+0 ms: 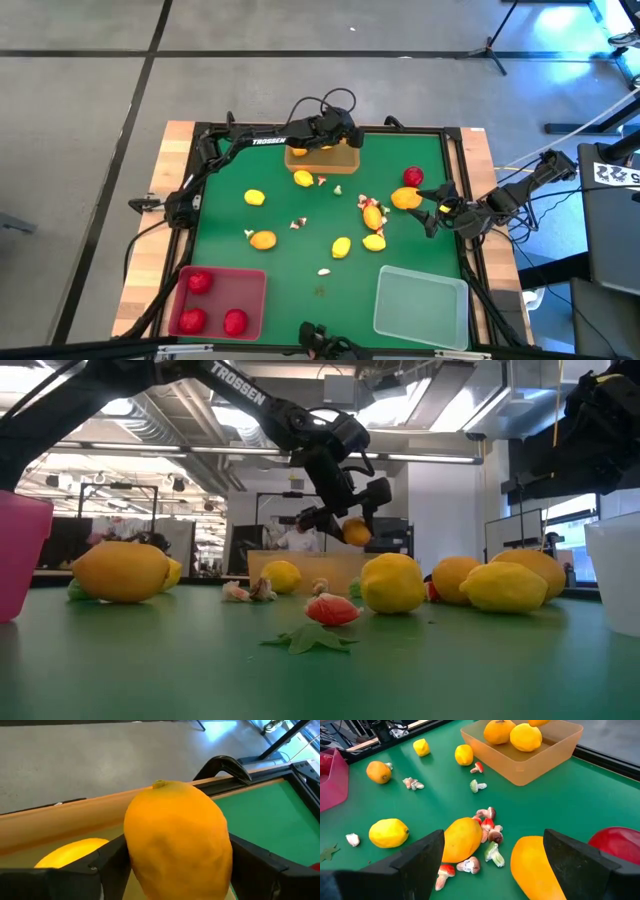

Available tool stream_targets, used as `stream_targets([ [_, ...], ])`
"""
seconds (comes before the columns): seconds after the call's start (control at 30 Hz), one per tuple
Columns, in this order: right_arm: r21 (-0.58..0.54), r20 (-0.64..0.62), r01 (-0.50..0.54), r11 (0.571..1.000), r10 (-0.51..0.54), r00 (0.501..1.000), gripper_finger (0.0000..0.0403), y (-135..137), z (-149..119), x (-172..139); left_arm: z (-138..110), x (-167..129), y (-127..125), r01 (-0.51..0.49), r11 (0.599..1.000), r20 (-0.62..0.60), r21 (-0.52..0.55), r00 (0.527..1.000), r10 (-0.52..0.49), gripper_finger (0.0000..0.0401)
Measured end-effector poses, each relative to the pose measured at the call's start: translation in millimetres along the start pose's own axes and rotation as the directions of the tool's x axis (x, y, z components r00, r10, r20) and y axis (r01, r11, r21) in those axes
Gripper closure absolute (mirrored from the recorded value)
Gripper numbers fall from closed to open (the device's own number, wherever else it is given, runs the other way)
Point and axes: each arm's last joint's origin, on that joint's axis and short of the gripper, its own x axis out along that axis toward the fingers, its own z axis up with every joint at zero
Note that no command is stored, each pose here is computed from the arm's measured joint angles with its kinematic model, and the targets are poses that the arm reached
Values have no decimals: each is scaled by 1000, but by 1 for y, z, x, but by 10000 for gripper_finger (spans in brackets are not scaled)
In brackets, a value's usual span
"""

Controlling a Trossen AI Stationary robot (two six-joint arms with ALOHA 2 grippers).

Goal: Sort produce into baskets
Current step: Put the mango into the orange bin, then put the lemon into the orange bin

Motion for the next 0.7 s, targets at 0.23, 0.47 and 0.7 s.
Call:
stream_targets([
  [0.23,0,0,0,1000,0,1000,66,0,0,0,2,1,2,-4,1000,2,0,1000,4,101],
  [0.47,0,-2,-2,1000,2,1000,66,0,0,0,7,-1,4,9,1000,3,-26,1000,-9,100],
  [0.7,-4,-6,-5,1000,5,1000,66,0,0,0,25,-35,-7,230,964,-79,132,972,-221,100],
])
